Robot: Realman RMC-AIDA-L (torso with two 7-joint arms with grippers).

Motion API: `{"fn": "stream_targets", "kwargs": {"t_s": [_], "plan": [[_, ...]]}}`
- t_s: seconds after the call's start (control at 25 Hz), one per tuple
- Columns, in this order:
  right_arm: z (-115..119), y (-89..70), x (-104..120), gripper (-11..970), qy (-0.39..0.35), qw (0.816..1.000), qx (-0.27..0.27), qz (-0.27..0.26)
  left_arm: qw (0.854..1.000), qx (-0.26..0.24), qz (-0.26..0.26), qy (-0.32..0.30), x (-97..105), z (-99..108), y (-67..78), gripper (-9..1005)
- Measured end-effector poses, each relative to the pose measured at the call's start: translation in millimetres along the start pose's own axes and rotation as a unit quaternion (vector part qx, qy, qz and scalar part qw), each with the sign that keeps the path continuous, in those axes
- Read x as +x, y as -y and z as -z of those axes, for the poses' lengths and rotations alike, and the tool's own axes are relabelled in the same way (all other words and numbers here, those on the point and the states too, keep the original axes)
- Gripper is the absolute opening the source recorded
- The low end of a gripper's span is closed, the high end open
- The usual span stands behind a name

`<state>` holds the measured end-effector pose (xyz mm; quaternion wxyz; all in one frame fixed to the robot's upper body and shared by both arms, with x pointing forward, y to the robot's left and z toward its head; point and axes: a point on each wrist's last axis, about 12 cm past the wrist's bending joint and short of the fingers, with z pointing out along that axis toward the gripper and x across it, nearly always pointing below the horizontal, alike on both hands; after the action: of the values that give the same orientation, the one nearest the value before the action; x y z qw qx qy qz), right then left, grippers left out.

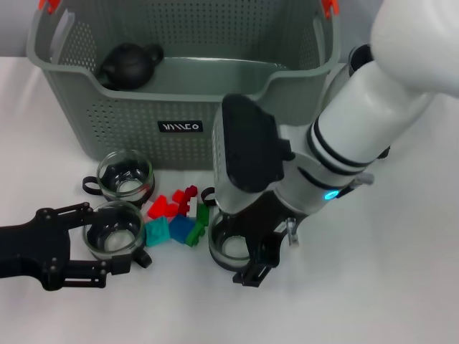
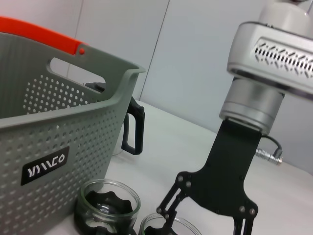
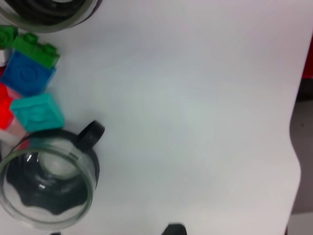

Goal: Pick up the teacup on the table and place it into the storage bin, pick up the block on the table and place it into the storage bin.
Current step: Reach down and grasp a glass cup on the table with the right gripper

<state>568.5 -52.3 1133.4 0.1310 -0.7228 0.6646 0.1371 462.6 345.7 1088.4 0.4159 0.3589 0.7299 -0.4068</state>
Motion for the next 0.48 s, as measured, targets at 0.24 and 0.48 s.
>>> {"fn": "stream_targets", "kwargs": {"t_s": [0.24, 0.48], "plan": [[-6.5, -2.7, -0.8, 831, -0.004, 1.0, -0.005, 0.0, 1.0, -0.003, 0.001, 0.0, 0.5, -0.5, -0.7, 921], [-8.5, -4.0, -0.9, 682, -0.004, 1.0, -0.008, -0.001, 1.0, -0.004, -0.001, -0.001, 0.2, -0.7, -1.2, 921]]}}
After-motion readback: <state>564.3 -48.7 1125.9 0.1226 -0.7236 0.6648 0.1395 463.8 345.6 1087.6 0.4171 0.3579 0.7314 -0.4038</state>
